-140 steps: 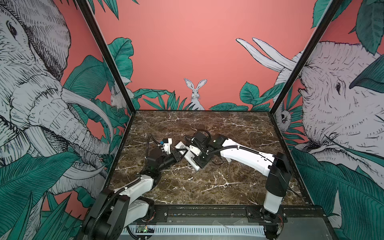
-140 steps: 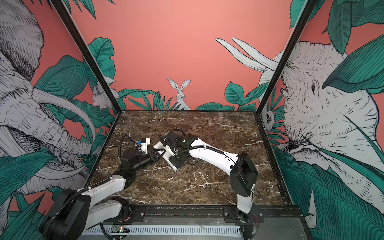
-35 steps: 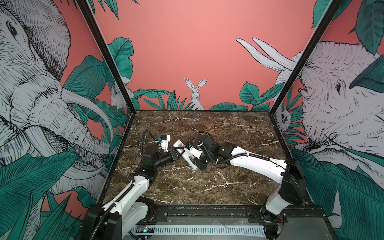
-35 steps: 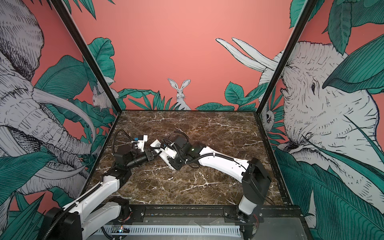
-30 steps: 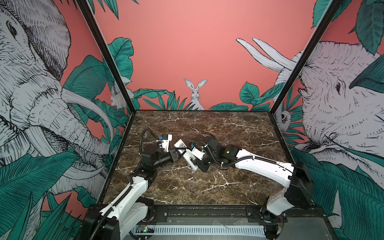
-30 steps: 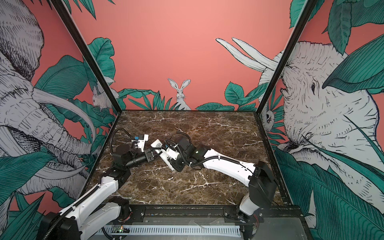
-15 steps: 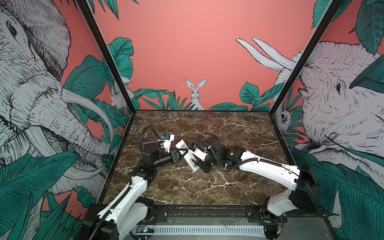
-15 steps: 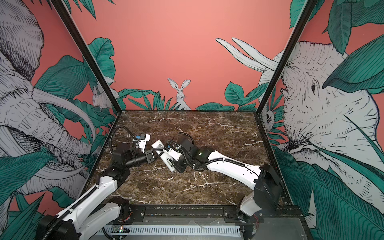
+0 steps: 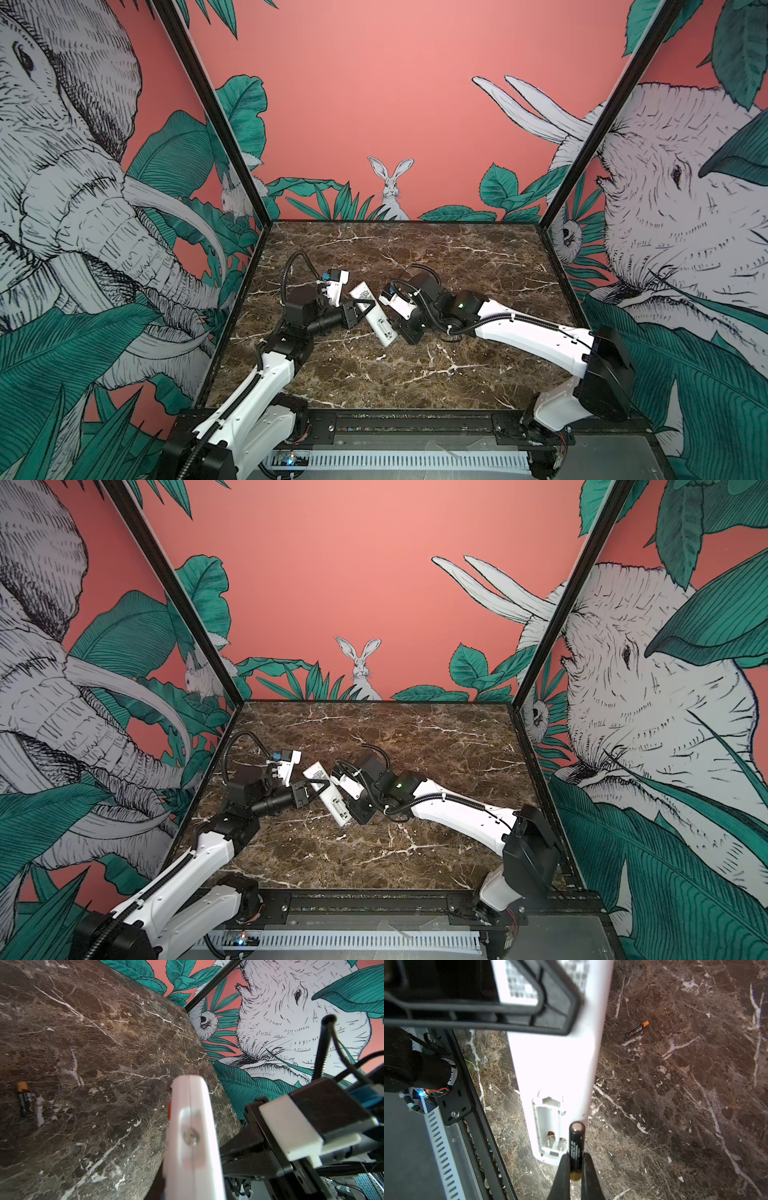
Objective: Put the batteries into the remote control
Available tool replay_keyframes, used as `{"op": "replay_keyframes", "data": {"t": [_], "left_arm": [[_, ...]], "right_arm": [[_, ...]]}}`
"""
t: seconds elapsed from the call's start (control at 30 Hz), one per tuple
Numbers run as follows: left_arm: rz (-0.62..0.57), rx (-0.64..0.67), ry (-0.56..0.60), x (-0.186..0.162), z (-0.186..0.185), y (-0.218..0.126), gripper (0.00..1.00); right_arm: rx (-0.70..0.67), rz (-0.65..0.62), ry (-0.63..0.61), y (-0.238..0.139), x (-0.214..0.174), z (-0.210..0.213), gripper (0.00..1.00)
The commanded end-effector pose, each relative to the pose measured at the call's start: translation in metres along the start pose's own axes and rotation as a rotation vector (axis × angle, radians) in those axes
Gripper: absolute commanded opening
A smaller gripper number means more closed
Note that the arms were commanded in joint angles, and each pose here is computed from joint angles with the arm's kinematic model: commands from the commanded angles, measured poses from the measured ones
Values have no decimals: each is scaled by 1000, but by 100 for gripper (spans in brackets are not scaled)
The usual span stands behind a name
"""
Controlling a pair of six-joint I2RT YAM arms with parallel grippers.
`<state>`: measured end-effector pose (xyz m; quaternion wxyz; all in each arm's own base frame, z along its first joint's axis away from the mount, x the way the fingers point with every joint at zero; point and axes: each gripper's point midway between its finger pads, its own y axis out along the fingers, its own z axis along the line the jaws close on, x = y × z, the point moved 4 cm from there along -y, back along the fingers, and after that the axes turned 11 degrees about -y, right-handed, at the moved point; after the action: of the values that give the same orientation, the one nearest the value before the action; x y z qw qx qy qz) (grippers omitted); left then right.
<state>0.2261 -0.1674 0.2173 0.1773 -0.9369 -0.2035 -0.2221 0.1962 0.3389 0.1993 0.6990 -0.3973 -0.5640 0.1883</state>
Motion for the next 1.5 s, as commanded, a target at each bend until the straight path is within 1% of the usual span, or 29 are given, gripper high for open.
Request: {"op": "replay_keyframes", "data": {"t": [0.0, 0.2, 0.33, 0.37, 0.47, 0.53, 0.73, 0.97, 1.13, 1.23, 1.47], "left_arm": [[-45, 1, 24, 12, -7, -2, 0], [-54, 12, 19, 14, -4, -3, 0], [-58, 3, 15, 16, -5, -4, 0], [-57, -3, 14, 16, -6, -4, 0], [-52, -15, 13, 17, -7, -4, 0], [-47, -27, 13, 17, -9, -4, 0], [-33, -54, 4, 17, -13, -3, 0], [-8, -131, -45, 21, -24, -3, 0], [45, -210, -87, 24, -37, -3, 0], [71, -241, -104, 25, -43, -4, 0], [81, -284, -115, 31, -57, -8, 0]], "right_arm": [[31, -22, 22, 2, 7, 8, 1], [52, -6, 33, 9, 10, 12, 1], [30, 10, 52, 10, 9, 8, 1], [26, 40, 60, 19, 4, 6, 1], [11, 76, 74, 24, 2, 4, 1], [1, 65, 80, 22, 11, 1, 1], [-18, 79, 93, 27, 16, -3, 1], [-61, 74, 59, 32, 20, -10, 1], [-131, 90, 13, 35, 15, -20, 1], [-146, 89, -7, 37, 17, -23, 1], [-166, 82, -13, 44, 24, -28, 1]]}}
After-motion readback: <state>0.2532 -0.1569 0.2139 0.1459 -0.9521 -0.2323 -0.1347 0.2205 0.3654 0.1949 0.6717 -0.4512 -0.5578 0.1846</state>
